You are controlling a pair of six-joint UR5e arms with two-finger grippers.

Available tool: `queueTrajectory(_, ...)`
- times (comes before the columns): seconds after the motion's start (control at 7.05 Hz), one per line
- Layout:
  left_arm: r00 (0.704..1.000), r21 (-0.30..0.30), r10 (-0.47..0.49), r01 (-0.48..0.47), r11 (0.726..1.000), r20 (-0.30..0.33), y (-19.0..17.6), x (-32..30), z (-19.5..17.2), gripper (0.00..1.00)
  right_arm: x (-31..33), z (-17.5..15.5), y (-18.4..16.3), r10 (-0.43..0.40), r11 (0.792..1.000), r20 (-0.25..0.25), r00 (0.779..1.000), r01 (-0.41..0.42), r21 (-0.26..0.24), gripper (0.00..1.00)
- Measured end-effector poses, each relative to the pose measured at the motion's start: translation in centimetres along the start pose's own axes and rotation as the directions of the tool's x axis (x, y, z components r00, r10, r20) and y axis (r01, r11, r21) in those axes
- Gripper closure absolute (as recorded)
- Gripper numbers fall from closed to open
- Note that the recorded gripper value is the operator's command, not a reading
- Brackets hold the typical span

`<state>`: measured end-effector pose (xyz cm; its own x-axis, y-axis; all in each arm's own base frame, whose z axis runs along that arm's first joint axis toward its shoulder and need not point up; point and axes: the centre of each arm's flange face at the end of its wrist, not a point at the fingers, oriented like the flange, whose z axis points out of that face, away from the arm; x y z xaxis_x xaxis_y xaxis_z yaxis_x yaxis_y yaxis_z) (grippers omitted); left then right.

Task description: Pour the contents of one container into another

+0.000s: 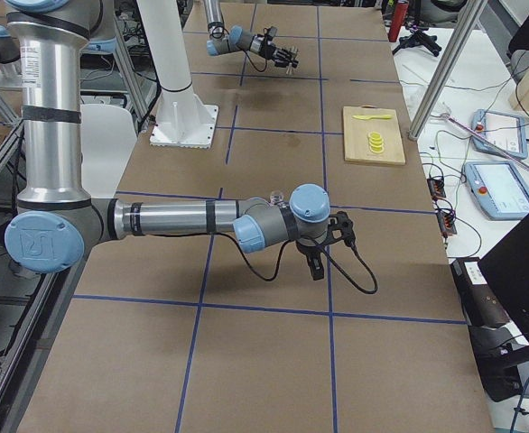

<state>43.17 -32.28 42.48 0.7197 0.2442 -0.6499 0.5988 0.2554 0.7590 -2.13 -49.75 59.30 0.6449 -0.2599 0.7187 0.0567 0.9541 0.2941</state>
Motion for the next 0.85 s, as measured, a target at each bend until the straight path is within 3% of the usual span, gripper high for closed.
queueTrajectory(0.14,0.999,0.021,0.035,-0.035,0.999,-0.020,-1.2,2.5,0.6,1.00,-1.3,0.4,-0.3,0.004,1.000,0.013,1.000,-0.004,0.027,0.00)
queueTrajectory(0.43,0.998,0.042,0.055,-0.054,0.998,-0.039,-2.3,5.5,1.3,1.00,-5.1,1.6,0.0,0.030,0.990,0.068,0.997,-0.039,0.134,0.00)
queueTrajectory(0.85,0.998,0.052,0.039,-0.037,0.998,-0.044,-3.0,6.5,1.8,1.00,-13.3,4.5,3.8,0.076,0.954,0.130,0.989,-0.110,0.278,0.00)
